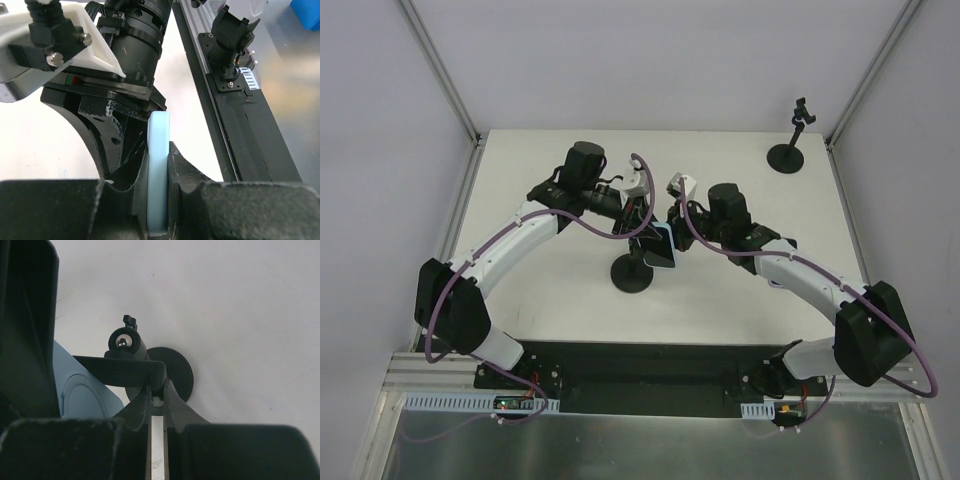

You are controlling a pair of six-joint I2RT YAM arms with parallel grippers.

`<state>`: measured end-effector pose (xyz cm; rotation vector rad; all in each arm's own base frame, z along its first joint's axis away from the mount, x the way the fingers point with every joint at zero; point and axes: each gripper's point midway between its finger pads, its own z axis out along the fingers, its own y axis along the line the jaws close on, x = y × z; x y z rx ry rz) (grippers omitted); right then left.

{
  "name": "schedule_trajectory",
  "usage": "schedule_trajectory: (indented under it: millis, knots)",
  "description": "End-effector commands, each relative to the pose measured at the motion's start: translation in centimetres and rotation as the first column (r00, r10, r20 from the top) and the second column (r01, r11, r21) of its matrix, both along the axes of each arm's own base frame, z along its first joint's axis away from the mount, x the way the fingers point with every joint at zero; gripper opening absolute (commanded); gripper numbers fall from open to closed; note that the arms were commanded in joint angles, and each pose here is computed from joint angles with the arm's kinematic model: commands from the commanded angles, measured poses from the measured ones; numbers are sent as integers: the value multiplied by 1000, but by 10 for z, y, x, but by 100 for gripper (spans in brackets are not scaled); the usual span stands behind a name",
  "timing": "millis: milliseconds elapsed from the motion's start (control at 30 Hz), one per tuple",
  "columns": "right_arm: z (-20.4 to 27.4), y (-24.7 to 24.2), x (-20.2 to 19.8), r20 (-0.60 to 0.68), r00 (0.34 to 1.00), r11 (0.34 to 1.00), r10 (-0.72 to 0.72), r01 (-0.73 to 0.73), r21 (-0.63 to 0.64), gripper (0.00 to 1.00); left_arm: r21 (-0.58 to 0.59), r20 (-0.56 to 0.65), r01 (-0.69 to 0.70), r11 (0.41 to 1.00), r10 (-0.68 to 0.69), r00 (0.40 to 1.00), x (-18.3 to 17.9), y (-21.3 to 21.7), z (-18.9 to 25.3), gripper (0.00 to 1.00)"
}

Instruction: Place the phone on the phone stand

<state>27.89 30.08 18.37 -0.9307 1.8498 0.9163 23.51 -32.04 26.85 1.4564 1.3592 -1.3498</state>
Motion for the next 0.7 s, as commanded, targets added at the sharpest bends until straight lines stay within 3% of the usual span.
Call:
schedule_trajectory:
  millis: [0,333,433,567,667]
  knots:
    - [35,-1,6,66,997,995,-37,31,93,1,29,0,-47,998,47,999,-5,15,-4,0]
    - [41,-2,5,72,995,992,-71,63,110,1,97,-66,-137,986,144,987,0,19,-9,0]
    - [42,-7,10,68,988,986,-139,131,107,1,182,-130,-269,946,294,947,9,17,-11,0]
    - [42,-18,20,69,961,958,-270,260,120,0,366,-135,-416,833,490,861,5,24,-33,0]
    - [39,-20,20,92,936,938,-339,329,110,0,479,5,-569,669,646,764,16,51,-67,0]
